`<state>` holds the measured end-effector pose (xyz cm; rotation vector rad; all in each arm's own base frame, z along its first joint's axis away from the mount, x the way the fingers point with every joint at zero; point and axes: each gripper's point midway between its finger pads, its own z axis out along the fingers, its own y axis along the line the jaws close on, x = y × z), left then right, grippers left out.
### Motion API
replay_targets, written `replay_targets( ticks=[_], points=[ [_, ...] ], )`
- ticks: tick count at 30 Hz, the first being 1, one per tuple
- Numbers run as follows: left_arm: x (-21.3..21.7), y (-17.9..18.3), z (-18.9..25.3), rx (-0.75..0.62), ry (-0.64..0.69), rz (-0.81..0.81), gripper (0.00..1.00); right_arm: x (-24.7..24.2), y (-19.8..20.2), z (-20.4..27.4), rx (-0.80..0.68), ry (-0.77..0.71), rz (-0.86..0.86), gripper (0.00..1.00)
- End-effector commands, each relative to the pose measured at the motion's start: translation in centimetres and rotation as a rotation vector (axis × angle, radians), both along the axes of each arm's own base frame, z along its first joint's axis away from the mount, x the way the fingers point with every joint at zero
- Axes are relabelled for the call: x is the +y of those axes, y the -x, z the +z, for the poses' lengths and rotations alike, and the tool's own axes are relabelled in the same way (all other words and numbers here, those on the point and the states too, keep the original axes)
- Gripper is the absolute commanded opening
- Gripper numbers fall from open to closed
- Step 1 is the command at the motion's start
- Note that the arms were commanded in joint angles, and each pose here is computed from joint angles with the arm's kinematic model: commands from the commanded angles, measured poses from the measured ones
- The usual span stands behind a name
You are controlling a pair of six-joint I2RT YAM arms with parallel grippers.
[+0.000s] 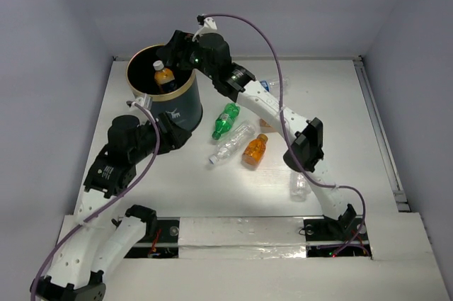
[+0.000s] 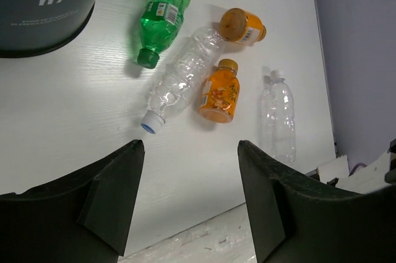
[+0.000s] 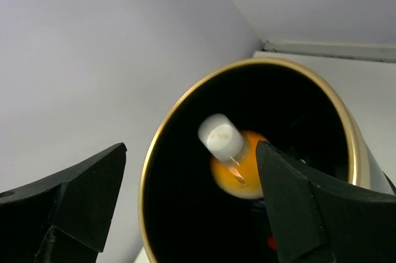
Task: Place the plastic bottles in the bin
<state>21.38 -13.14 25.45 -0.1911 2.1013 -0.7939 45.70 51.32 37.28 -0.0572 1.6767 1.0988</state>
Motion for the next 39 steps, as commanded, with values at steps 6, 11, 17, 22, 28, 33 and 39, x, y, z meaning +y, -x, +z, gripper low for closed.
replay_targets(
  ticks=[6,11,17,22,28,33,39],
  points=[
    [-3.2,-1.7,-0.2,-0.042,-0.008,-0.115,0.58,-6.4,3.8,10.0,-0.164,-0.019,-0.1,0.82],
    [-8.2,-2.1,-1.1,-0.048,-0.08,-0.252,0.41,-16.3,6.7,8.2,-0.092,0.013,-0.217,0.13],
    [-15.6,-2.2,-3.4,-0.037,-0.224,-0.42,0.33,-29.4,10.7,-2.5,0.159,0.106,-0.408,0.11],
    [-20.3,-2.7,-5.2,-0.021,-0.308,-0.47,0.64,-37.1,16.9,-12.4,0.402,0.105,-0.553,0.14],
    [-22.7,-4.6,-9.4,0.037,-0.414,-0.474,0.78,-39.5,22.1,-19.9,0.615,-0.014,-0.621,0.53],
    [-23.2,-6.1,-12.4,0.06,-0.51,-0.44,0.78,-41.0,24.3,-23.3,0.707,0.065,-0.661,0.94],
    [-24.2,-6.9,-15.2,0.079,-0.543,-0.448,0.78,-42.2,25.3,-25.2,0.753,0.13,-0.71,1.0]
  ],
)
